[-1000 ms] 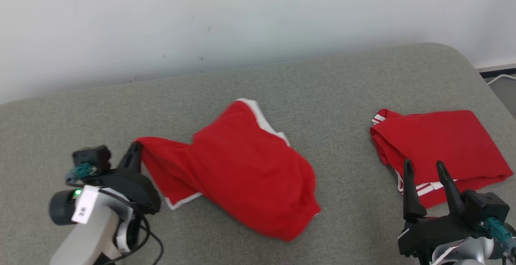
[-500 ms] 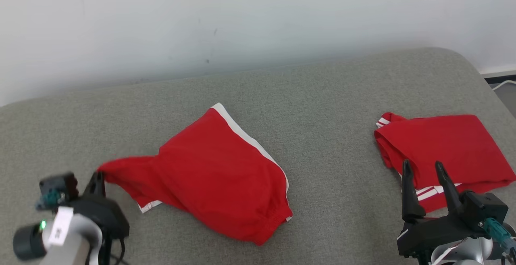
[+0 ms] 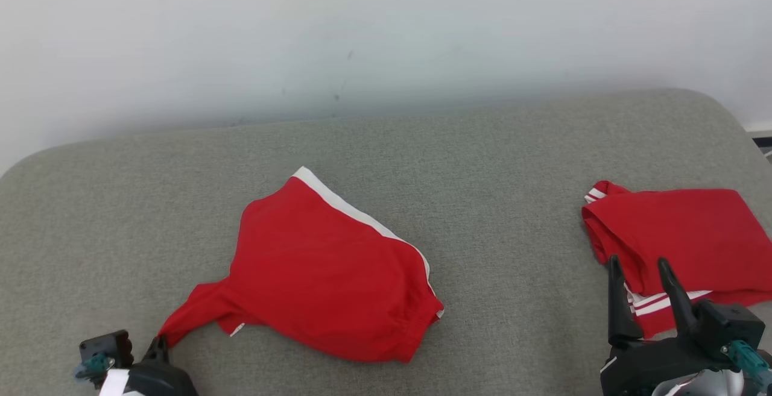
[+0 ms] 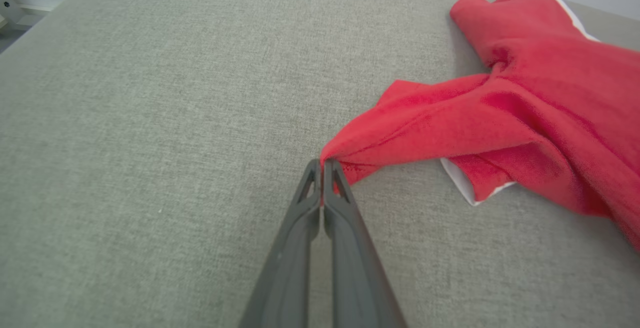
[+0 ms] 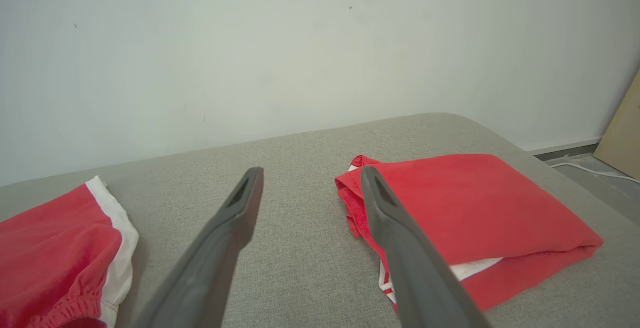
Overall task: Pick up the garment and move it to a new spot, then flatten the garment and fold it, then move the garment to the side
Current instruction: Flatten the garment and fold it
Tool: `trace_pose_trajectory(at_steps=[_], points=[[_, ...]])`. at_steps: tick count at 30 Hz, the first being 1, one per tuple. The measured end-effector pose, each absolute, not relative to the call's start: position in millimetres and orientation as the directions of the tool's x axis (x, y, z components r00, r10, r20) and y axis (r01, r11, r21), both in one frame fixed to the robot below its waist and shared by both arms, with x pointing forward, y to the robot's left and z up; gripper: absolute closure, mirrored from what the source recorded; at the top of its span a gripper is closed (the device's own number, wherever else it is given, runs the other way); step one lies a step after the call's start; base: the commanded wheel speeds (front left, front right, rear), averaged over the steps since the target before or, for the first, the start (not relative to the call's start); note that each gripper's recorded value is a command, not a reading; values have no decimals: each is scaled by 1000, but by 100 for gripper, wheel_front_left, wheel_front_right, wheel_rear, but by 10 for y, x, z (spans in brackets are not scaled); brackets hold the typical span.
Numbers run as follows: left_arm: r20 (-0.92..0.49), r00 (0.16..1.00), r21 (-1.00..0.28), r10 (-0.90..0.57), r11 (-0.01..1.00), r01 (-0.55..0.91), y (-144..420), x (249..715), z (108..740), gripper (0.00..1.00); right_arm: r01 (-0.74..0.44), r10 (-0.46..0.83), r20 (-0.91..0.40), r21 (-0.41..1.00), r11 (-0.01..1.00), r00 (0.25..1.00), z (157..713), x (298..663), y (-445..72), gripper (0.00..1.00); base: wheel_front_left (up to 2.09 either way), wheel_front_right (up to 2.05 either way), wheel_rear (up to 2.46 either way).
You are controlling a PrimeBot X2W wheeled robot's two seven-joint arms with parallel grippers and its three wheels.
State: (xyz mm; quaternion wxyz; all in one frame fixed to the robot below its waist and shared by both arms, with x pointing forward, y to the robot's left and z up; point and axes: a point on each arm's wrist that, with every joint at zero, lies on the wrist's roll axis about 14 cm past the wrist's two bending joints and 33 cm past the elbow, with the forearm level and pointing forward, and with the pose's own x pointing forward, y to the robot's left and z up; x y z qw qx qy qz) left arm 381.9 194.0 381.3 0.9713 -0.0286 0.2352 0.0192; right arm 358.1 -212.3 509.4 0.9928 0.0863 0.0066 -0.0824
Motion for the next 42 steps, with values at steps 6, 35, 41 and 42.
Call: trace_pose_trajectory(at_steps=[6,35,41,42], points=[[-490,871,-61,40,995,-80,1987,3600,3680,100,137,-135,-21,174,975,991,5116,3603,-2028,0,0,0,0],[-4,971,36,-239,970,239,1266,3708,4920,0,132,-128,-33,175,976,991,5058,3579,-1990,0,0,0,0],[73,969,-67,-237,968,242,1259,3688,5166,0,123,-119,-29,179,976,992,5059,3545,-1950,0,0,0,0],[83,966,-94,-245,963,252,1231,3674,5196,0,122,-120,-26,180,976,992,5067,3539,-1948,0,0,0,0]])
